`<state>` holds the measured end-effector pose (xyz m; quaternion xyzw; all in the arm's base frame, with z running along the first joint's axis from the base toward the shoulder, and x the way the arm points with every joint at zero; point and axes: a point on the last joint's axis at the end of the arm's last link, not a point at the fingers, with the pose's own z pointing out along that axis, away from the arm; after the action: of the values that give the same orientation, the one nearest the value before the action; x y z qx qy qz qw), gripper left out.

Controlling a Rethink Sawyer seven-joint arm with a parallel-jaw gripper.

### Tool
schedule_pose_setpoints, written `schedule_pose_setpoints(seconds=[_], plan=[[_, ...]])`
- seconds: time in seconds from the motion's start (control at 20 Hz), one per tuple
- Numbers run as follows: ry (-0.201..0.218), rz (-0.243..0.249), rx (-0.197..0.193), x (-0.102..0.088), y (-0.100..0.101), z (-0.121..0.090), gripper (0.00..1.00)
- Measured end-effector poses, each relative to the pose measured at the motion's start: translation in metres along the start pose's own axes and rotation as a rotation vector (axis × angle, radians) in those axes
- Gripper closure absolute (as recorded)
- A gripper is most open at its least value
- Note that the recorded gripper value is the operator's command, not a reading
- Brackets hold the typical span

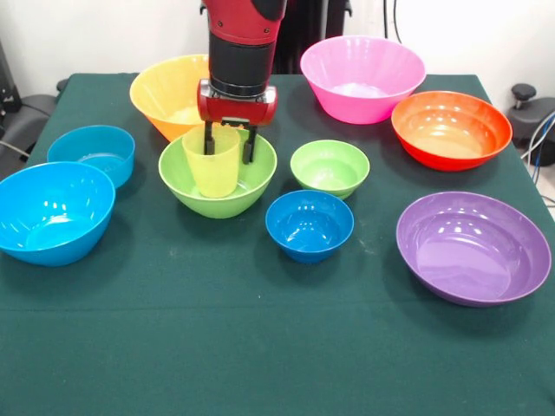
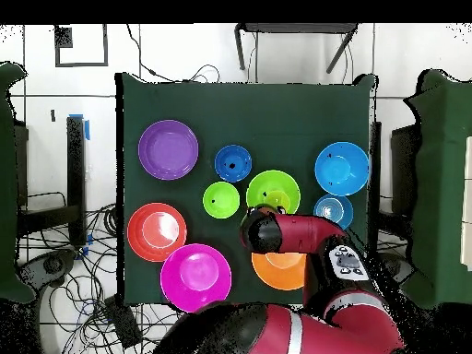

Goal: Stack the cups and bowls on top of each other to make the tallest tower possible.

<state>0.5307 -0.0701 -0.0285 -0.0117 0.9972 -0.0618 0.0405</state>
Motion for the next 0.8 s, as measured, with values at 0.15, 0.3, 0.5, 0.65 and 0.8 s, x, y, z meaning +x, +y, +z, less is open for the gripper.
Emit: schedule_pose_setpoints(seconds=[0.15, 0.3, 0.5, 0.65, 0.8], plan=[[0.002, 0.005, 0.005, 0.0, -0.001, -0.001, 0.0], [0.0, 0.006, 0.013, -0.001, -0.001, -0.004, 0.0], [-0.018, 0.019, 0.023, -0.011, -0.002, -0.014, 0.0], [-0.026, 0.027, 0.027, -0.017, -0.003, -0.021, 0.0], [-0.036, 0.037, 0.034, -0.024, -0.005, -0.032, 0.0]])
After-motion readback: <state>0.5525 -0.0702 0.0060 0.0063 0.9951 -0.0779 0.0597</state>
